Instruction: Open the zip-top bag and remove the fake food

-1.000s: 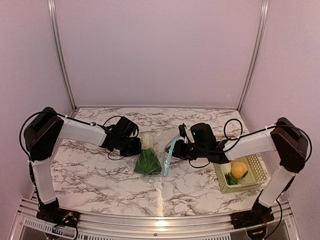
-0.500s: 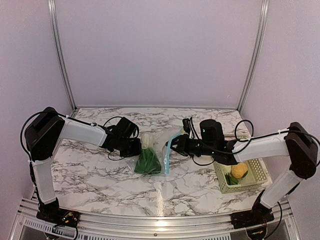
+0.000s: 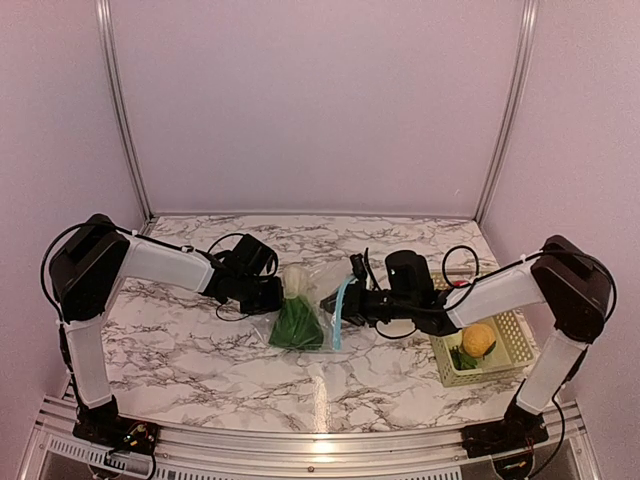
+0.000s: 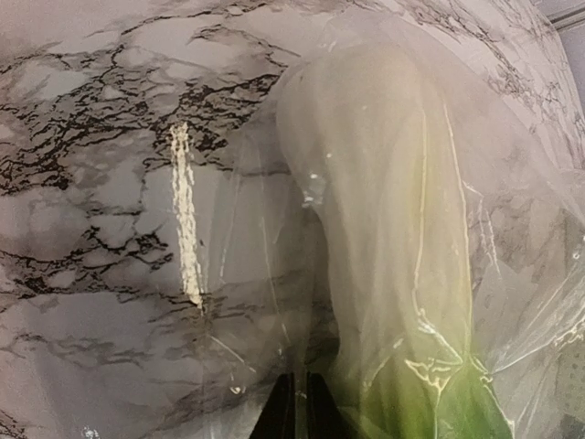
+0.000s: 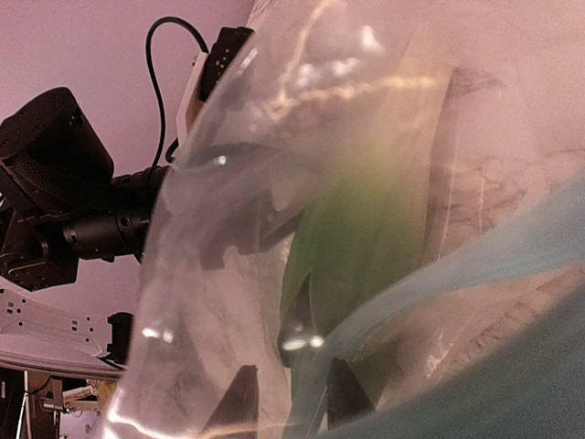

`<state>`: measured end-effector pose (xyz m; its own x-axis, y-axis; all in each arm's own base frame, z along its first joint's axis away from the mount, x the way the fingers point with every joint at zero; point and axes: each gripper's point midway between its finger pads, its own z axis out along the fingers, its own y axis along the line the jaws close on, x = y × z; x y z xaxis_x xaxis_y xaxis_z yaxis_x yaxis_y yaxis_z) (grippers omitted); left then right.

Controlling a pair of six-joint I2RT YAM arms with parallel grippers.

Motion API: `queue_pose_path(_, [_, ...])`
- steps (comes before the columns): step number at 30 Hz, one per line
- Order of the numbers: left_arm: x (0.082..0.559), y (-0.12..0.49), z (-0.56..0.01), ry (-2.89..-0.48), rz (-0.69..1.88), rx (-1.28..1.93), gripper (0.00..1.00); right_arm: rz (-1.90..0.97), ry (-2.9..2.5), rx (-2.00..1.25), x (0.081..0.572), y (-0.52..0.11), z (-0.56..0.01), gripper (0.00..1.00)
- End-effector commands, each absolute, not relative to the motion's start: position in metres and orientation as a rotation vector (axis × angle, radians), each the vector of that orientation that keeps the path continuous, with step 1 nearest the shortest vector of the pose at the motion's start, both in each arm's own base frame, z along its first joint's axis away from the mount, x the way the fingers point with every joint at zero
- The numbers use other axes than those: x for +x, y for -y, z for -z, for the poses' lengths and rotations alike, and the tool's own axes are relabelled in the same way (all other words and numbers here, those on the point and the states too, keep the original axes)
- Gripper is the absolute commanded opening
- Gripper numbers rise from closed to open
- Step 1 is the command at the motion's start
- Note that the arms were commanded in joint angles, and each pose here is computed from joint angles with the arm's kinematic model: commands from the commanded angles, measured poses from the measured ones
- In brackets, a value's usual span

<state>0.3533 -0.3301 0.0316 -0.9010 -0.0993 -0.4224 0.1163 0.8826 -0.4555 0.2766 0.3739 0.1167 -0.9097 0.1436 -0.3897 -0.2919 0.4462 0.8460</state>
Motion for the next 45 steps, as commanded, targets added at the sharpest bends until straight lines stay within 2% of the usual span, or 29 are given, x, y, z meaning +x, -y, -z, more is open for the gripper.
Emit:
queue_pose_path(1, [0.353,0.341,-0.031,-2.604,0.709,0.044,0.06,-1.469,-2.284,-0.159,0.280,-0.386,-0.119,0.25])
queue_pose_path(5, [0.353,0.341,-0.030,-2.609,0.704,0.041,0.06,-1.468,-2.279,-0.194,0.279,-0.393,-0.121,0.24])
queue_pose_path(11, [0.353,0.338,-0.031,-2.610,0.691,0.035,0.06,-1.173,-2.438,-0.200,0.279,-0.378,-0.091,0.23])
queue_pose_path(14, [0.354,0.337,-0.030,-2.614,0.678,0.030,0.06,-1.005,-2.482,-0.196,0.276,-0.366,-0.081,0.30])
queue_pose_path(24, [0.355,0.332,-0.029,-2.619,0.656,0.021,0.06,-0.810,-2.523,-0.126,0.270,-0.328,-0.067,0.35])
queue_pose_path(29, [0.357,0.330,-0.030,-2.615,0.655,0.015,0.06,-0.773,-2.535,-0.112,0.263,-0.314,-0.062,0.33])
queue_pose_path(32, [0.358,0.329,-0.030,-2.616,0.658,0.013,0.06,-0.727,-2.564,-0.103,0.259,-0.306,-0.056,0.27])
queue_pose_path(37, [0.359,0.330,-0.032,-2.613,0.661,0.014,0.06,-0.699,-2.580,-0.091,0.254,-0.296,-0.053,0.27])
queue_pose_path(45, [0.360,0.331,-0.033,-2.610,0.670,0.015,0.06,-0.892,-2.420,-0.074,0.258,-0.308,-0.099,0.25])
